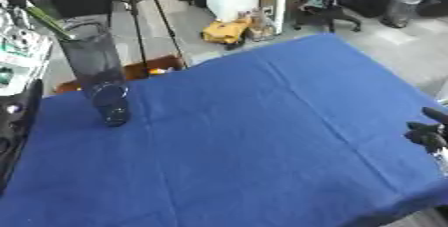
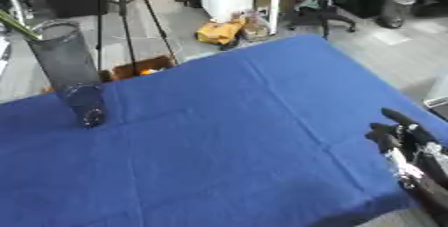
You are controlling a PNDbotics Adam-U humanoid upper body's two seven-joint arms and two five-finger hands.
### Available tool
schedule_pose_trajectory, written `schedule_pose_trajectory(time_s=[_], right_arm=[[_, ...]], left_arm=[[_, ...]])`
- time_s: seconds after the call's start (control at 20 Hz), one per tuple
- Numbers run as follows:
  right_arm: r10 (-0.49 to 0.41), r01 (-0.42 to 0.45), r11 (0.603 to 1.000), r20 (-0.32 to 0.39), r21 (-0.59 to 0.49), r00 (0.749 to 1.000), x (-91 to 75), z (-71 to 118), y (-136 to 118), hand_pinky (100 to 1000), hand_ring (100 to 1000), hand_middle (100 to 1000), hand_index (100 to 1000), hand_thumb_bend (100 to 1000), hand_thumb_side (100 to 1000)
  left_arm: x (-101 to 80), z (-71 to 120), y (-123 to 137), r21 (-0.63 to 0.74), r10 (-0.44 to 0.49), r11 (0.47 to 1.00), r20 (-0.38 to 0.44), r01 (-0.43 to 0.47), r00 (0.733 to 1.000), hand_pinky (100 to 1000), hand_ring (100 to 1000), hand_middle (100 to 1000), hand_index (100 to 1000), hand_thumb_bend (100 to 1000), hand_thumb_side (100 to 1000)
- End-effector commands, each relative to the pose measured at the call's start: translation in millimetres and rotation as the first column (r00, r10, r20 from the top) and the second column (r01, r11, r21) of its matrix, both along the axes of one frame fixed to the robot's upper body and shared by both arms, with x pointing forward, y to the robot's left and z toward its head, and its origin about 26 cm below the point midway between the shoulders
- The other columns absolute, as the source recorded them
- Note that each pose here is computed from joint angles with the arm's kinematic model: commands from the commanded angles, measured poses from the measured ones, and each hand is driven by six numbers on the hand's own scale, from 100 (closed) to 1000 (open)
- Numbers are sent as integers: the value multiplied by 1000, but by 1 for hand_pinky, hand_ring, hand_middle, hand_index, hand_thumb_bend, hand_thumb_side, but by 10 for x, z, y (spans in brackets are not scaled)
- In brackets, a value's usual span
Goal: Arrange flowers into the vase.
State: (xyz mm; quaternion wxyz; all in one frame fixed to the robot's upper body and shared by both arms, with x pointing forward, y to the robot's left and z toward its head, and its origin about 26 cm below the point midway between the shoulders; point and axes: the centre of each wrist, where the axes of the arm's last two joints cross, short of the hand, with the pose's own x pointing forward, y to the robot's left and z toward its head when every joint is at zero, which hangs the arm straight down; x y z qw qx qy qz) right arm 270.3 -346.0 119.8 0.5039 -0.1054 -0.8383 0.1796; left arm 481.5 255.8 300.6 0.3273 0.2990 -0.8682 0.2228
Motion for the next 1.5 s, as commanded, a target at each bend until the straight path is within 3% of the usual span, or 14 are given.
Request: schedule_pose_trajectory(time_s=[0.05, 0.15, 0.2, 0.25, 0.5, 0.75, 0.85, 0.9, 1.05, 1.25, 1.5], right_arm=[[-1, 1, 1000, 19, -20, 1000, 10, 79, -25, 859, 901, 639, 959, 100, 571], [-1, 2, 1000, 18, -20, 1000, 10, 81, -26, 859, 901, 639, 959, 100, 572], [-1, 1, 1000, 18, -20, 1000, 11, 82, -26, 859, 901, 639, 960, 100, 568], [-1, 1, 1000, 18, -20, 1000, 12, 83, -25, 859, 901, 639, 960, 100, 572], [-2, 3, 1000, 16, -21, 1000, 11, 82, -29, 859, 902, 639, 959, 100, 572], [-3, 3, 1000, 15, -20, 1000, 10, 81, -33, 858, 902, 639, 959, 100, 573], [-3, 4, 1000, 15, -19, 1000, 10, 79, -34, 858, 902, 639, 959, 100, 573], [-4, 4, 1000, 14, -19, 1000, 9, 78, -35, 858, 902, 639, 959, 100, 573], [-4, 4, 1000, 14, -18, 1000, 8, 75, -38, 857, 902, 638, 959, 100, 573], [-5, 5, 1000, 13, -18, 1000, 6, 69, -41, 857, 902, 638, 959, 100, 573], [-5, 6, 1000, 12, -17, 1000, 6, 63, -44, 857, 902, 638, 959, 100, 574]], left_arm=[[-2, 101, 24, 28, 13, 1000, -23, -13, 1000, 100, 100, 100, 106, 100, 380], [21, 58, 16, 46, 12, 999, -80, -8, 997, 100, 100, 100, 143, 100, 257], [30, 42, 10, 58, 9, 998, -109, -2, 994, 100, 100, 100, 161, 100, 114], [35, 32, -1, 69, 4, 998, -136, 6, 991, 100, 100, 100, 169, 100, 221], [44, 11, -32, 104, -25, 993, -253, 53, 967, 100, 100, 100, 232, 100, 159], [47, 6, -36, 142, -37, 985, -358, 93, 933, 169, 213, 165, 353, 100, 103], [41, 22, -33, 163, -34, 981, -390, 105, 920, 207, 271, 217, 405, 100, 188], [38, 29, -31, 175, -32, 978, -403, 112, 914, 207, 271, 217, 405, 100, 188], [36, 32, -37, 216, -24, 967, -445, 133, 895, 254, 343, 288, 477, 375, 400], [23, 54, -12, 253, -13, 956, -471, 150, 882, 302, 414, 359, 544, 636, 525], [21, 51, 9, 267, 5, 953, -485, 143, 875, 370, 472, 424, 603, 792, 578]])
